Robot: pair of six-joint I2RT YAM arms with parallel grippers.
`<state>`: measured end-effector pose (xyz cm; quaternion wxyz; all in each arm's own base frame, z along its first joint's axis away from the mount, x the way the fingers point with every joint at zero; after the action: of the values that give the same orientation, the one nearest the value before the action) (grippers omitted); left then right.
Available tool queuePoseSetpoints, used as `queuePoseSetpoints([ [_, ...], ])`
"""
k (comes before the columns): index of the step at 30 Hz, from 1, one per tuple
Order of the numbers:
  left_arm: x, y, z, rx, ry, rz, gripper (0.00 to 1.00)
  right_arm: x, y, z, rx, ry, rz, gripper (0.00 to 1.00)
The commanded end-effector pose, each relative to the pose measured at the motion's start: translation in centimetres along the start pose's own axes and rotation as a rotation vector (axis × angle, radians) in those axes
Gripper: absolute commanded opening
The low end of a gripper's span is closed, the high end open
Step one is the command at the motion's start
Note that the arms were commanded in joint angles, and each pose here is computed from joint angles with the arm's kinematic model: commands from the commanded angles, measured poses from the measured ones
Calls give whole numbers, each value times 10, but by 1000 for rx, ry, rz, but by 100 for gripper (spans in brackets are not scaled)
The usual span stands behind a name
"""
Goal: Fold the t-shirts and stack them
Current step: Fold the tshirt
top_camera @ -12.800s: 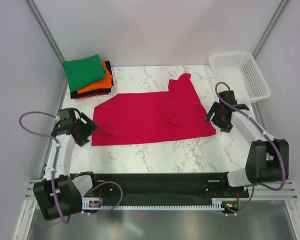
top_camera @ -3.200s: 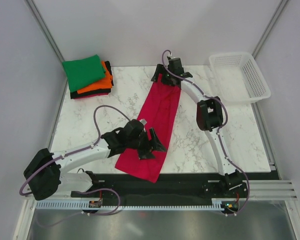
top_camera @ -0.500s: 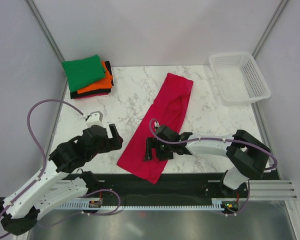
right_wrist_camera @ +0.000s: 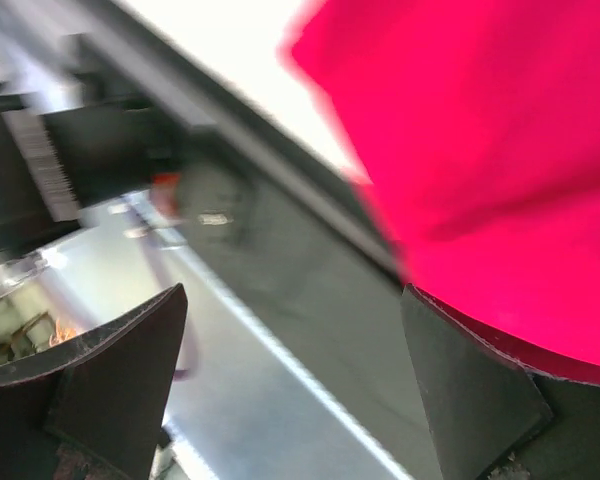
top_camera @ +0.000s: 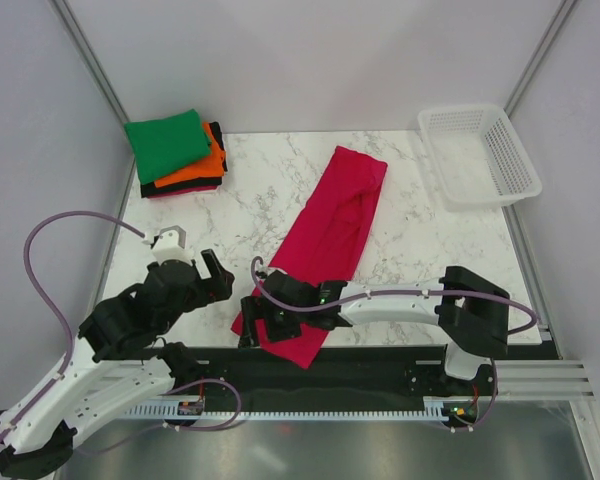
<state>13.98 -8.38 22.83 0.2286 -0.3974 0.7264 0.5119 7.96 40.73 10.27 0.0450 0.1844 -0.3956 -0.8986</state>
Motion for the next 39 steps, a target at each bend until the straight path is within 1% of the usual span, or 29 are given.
queuePoseSetpoints([
  [1,-10,3,5,-19,4,-53,99,-6,0,53,-105,15,-16,95],
  [3,-10,3,6,-22,7,-56,100,-2,2,62,-131,35,1,96],
  [5,-10,3,6,-23,8,-58,100,-3,5,53,-100,36,-19,96],
  [7,-9,2,5,-28,8,-53,100,-17,19,28,-18,29,-63,97],
  [8,-7,-1,5,-39,-2,-39,100,-28,23,-2,46,-10,-78,97],
  [10,-3,-5,3,-48,-11,-15,100,-43,47,-33,109,-35,-121,97],
  [11,1,-11,1,-63,-26,10,100,-61,58,-70,171,-100,-158,97],
  [13,7,-17,-4,-70,-42,47,99,-82,86,-101,239,-103,-227,97],
  [14,10,-25,-10,-69,-47,65,99,-104,104,-126,292,-151,-271,98],
  [15,12,-30,-15,-56,-49,74,99,-115,111,-137,323,-157,-284,98],
  [16,23,-37,-19,-38,-55,116,98,-138,124,-142,352,-118,-326,98],
  [17,24,-45,-30,1,-42,116,97,-151,129,-151,382,-119,-338,98],
  [18,33,-55,-35,0,-58,150,97,-162,129,-178,447,-156,-314,98],
  [19,46,-64,-35,-2,-68,195,97,-188,138,-181,478,-135,-363,98],
  [20,52,-71,-38,-2,-62,209,96,-201,140,-192,508,-151,-378,98],
  [21,60,-84,-43,-8,-57,229,96,-213,136,-222,546,-209,-367,98],
  [22,71,-91,-43,-11,-57,263,96,-239,143,-223,534,-223,-411,98],
  [23,77,-97,-45,-12,-52,283,95,-253,148,-239,536,-260,-428,97],
  [24,80,-105,-52,4,-32,290,95,-261,133,-257,545,-287,-397,97],
  [25,95,-113,-52,-8,-39,348,95,-290,141,-253,528,-278,-455,96],
  [26,102,-118,-53,-9,-40,373,94,-302,139,-260,533,-279,-460,96],
  [27,107,-122,-56,-7,-30,391,93,-303,122,-281,562,-296,-409,96],
  [28,118,-129,-56,-15,-27,429,93,-331,129,-275,547,-271,-455,96],
  [29,123,-132,-58,-16,-16,446,92,-338,124,-281,558,-273,-443,96],
  [30,133,-133,-58,-10,4,485,92,-330,101,-303,597,-289,-359,96],
  [31,137,-138,-63,13,20,493,92,-350,105,-299,591,-271,-397,96],
  [33,152,-143,-60,4,37,542,89,-345,81,-323,617,-290,-337,95],
  [36,172,-144,-62,16,98,625,89,-350,62,-342,619,-293,-325,95],
  [39,191,-143,-70,60,166,695,84,-355,39,-354,582,-276,-319,95],
])
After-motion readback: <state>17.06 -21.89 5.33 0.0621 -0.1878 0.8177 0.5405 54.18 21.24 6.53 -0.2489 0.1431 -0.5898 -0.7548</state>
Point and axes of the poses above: each gripper's point midway between its finger pads, its own y axis back along the fingers, its own z axis along the line the jaws close on, x = y × z, the point moved 3 cm from there along y, back along the fingers, and after that the axes turned 3 degrees about y, right-handed, at the moved point
